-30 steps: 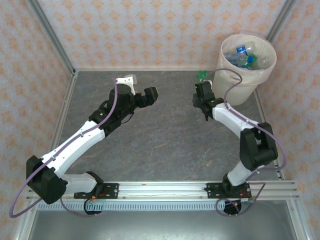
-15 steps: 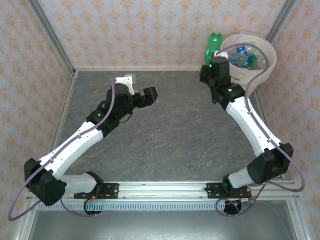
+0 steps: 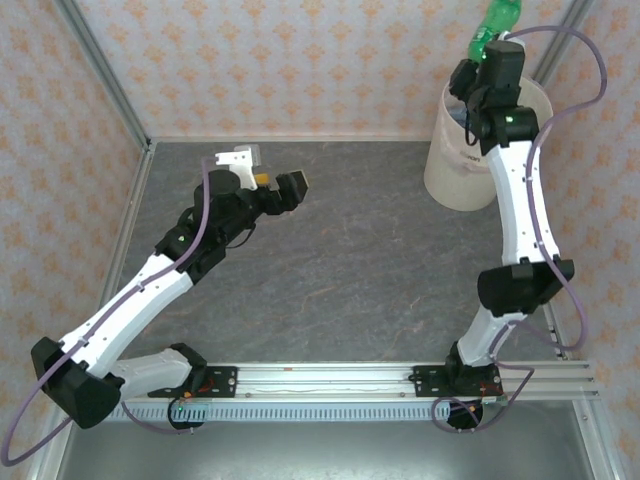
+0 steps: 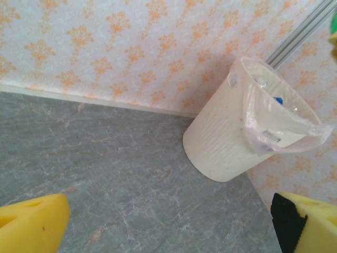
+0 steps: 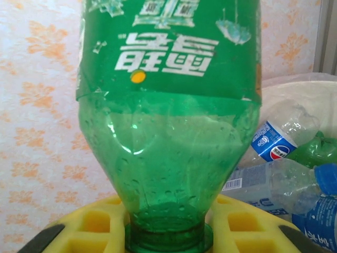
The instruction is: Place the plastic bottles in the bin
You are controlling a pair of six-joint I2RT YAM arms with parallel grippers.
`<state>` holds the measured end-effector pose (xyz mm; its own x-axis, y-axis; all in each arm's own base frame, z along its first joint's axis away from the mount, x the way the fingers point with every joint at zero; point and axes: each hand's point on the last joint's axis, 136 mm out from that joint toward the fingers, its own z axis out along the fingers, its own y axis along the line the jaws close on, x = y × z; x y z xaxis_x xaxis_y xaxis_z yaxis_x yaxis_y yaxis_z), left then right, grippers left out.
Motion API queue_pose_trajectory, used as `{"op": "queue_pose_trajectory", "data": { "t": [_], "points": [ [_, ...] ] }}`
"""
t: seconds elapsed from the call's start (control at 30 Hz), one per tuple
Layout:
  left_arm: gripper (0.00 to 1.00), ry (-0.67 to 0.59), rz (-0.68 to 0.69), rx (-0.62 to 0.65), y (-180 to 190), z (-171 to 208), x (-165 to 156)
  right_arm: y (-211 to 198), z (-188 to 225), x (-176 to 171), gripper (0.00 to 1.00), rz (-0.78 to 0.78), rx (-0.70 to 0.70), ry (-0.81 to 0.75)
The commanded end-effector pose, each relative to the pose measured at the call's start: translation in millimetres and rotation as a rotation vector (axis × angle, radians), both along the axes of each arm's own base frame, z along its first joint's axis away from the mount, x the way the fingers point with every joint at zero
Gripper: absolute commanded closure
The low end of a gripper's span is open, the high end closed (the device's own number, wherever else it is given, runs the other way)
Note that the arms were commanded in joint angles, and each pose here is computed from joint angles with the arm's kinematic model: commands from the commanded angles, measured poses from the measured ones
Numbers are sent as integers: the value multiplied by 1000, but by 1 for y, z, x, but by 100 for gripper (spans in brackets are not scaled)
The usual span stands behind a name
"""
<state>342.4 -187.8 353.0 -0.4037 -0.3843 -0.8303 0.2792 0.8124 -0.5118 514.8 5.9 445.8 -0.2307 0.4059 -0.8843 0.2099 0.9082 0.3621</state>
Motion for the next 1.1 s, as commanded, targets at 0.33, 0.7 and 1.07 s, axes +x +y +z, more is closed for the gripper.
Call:
{"op": "queue_pose_trajectory", "data": {
  "t": [0.33,0.7,1.07],
  "points": [
    [1,-57,88,31,27,16,-10,-29,-61,40,85,19,160,156],
    [1,-54,76,18,22,15,-6,-31,-60,38,31,21,124,167],
    [1,-42,71,0,20,12,-4,-37,-34,26,28,-5,94,112]
  ]
}}
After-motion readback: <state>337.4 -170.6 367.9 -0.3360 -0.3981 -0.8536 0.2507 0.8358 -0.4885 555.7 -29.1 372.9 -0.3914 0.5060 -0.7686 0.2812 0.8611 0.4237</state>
